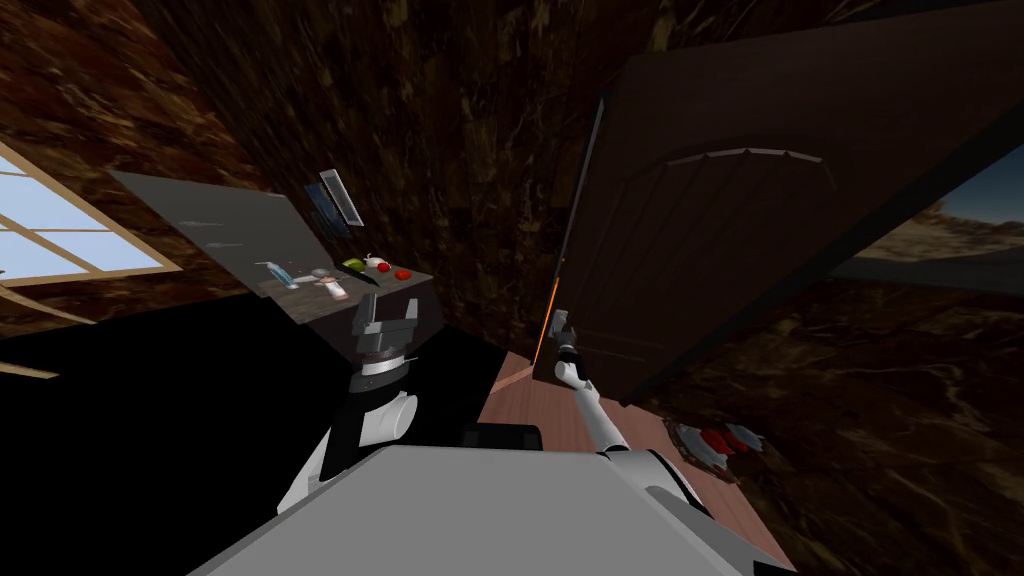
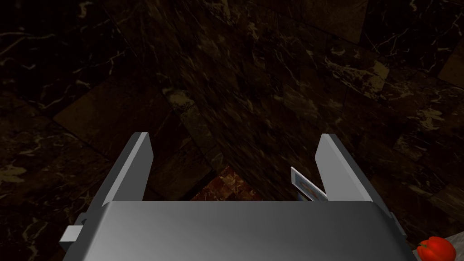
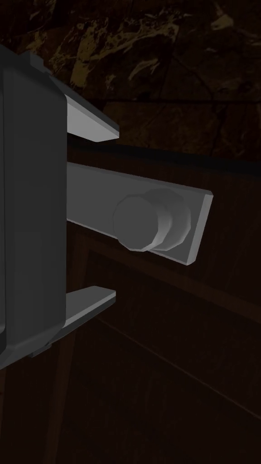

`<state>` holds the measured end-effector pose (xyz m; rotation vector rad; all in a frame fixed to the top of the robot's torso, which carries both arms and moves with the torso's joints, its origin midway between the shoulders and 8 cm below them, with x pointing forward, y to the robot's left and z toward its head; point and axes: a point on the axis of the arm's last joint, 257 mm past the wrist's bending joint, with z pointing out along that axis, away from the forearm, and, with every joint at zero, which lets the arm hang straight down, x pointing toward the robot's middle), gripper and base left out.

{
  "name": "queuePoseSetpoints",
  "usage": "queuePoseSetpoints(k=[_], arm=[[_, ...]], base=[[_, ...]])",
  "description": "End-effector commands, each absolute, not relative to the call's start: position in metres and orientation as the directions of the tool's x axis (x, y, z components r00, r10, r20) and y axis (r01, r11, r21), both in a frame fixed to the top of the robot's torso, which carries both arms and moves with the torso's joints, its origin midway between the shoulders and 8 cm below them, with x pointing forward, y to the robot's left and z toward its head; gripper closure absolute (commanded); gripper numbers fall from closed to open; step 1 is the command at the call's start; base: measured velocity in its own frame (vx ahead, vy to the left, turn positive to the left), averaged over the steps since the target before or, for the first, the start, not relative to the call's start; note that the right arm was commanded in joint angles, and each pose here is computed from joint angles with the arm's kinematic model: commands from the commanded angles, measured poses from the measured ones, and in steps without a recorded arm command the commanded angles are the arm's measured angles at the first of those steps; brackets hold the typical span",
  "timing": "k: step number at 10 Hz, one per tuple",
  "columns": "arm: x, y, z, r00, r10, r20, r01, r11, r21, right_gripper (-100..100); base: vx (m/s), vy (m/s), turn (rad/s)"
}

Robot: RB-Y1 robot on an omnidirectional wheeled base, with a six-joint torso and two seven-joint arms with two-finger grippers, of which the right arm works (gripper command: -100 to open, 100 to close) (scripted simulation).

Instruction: Pull the door open

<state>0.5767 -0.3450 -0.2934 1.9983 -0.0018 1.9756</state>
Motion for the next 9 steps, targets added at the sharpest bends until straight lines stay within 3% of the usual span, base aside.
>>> queuePoseSetpoints(k=[1, 5, 6, 9], arm=[[0.576, -0.344, -0.294, 0.025, 0.141, 0.99, -0.24, -0.96, 0.143, -100], [0.574, -0.343, -0.296, 0.0, 0.0, 1.0, -0.255, -0.967, 0.0, -100], [0.575, -0.343, -0.296, 0.004, 0.021, 1.0, -0.253, -0.967, 0.021, -100], [0.563, -0.389, -0.298, 0.002, 0.014, 1.0, -0.3, -0.954, 0.015, -100]], base=[[-0.086, -0.031, 0.078], [-0.086, -0.017, 0.045], [-0.028, -0.003, 0.007], [0.169, -0.017, 0.16]])
